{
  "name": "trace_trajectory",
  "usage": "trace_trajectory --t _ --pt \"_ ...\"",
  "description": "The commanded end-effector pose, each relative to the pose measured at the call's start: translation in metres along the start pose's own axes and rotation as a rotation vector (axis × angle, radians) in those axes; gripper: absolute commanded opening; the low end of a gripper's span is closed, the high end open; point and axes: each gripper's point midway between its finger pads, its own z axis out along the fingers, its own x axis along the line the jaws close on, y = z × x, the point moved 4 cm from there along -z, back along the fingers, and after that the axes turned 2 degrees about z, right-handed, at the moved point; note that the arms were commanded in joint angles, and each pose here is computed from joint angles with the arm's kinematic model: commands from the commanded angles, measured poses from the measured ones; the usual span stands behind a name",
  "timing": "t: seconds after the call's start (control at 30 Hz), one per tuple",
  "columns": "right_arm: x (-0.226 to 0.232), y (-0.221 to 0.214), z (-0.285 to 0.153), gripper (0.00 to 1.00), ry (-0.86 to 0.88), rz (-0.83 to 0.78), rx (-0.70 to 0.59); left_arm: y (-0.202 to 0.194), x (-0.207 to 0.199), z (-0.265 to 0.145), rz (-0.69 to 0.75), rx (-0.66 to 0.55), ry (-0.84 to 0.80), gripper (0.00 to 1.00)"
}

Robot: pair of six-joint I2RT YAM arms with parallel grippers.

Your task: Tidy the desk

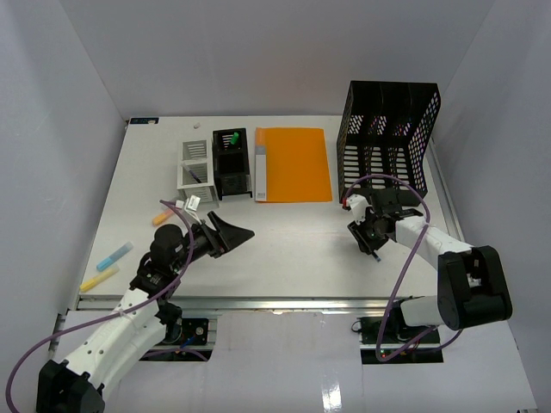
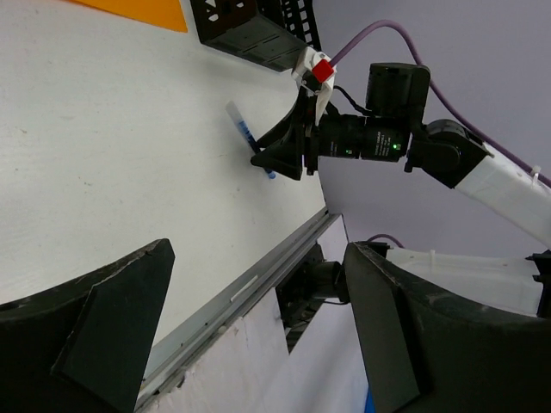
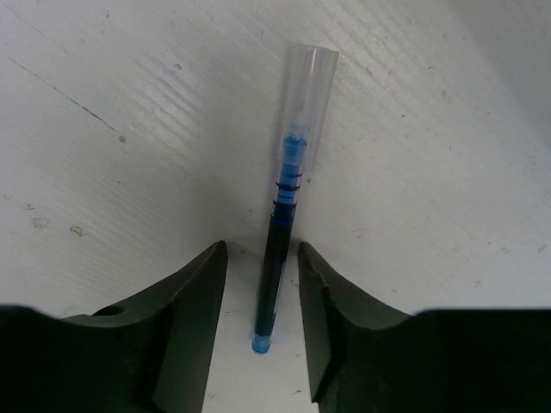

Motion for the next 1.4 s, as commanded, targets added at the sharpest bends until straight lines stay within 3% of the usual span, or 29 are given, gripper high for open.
trace_trajectory --t 0.0,0.13,0.2,0.33,0.53,0.7,0.9,1.17,1.37 --pt "0.001 0.004 0.007 0.39 0.031 -0.006 -0.004 0.004 0.001 0.002 -0.120 -0.053 -0.011 0.89" --pt "0.004 0.003 0.009 0.14 0.048 -0.007 -0.015 0.004 0.007 0.006 -0.199 -0.071 -0.001 0.82" --pt "0.006 0.003 0.010 0.08 0.061 -0.007 -0.026 0.002 0.013 0.011 -0.243 -0.067 0.021 0.80" --pt "0.013 0.010 0.007 0.08 0.105 -0.018 -0.075 -0.001 0.021 0.024 -0.308 -0.062 0.041 0.78" --pt "0.034 0.059 -0.033 0.08 0.275 -0.078 -0.304 -0.014 0.019 0.061 -0.287 -0.027 0.034 0.76" --pt "0.050 0.089 -0.060 0.08 0.411 -0.056 -0.411 -0.022 0.014 0.103 -0.274 -0.020 -0.004 0.75" --pt "0.057 0.102 -0.062 0.08 0.519 -0.007 -0.411 -0.026 -0.003 0.160 -0.261 -0.010 -0.064 0.73" --pt "0.062 0.110 -0.065 0.08 0.563 0.007 -0.446 -0.037 -0.011 0.206 -0.256 0.022 -0.083 0.69" --pt "0.064 0.112 -0.067 0.08 0.581 0.010 -0.459 -0.051 -0.016 0.225 -0.258 0.079 -0.126 0.56"
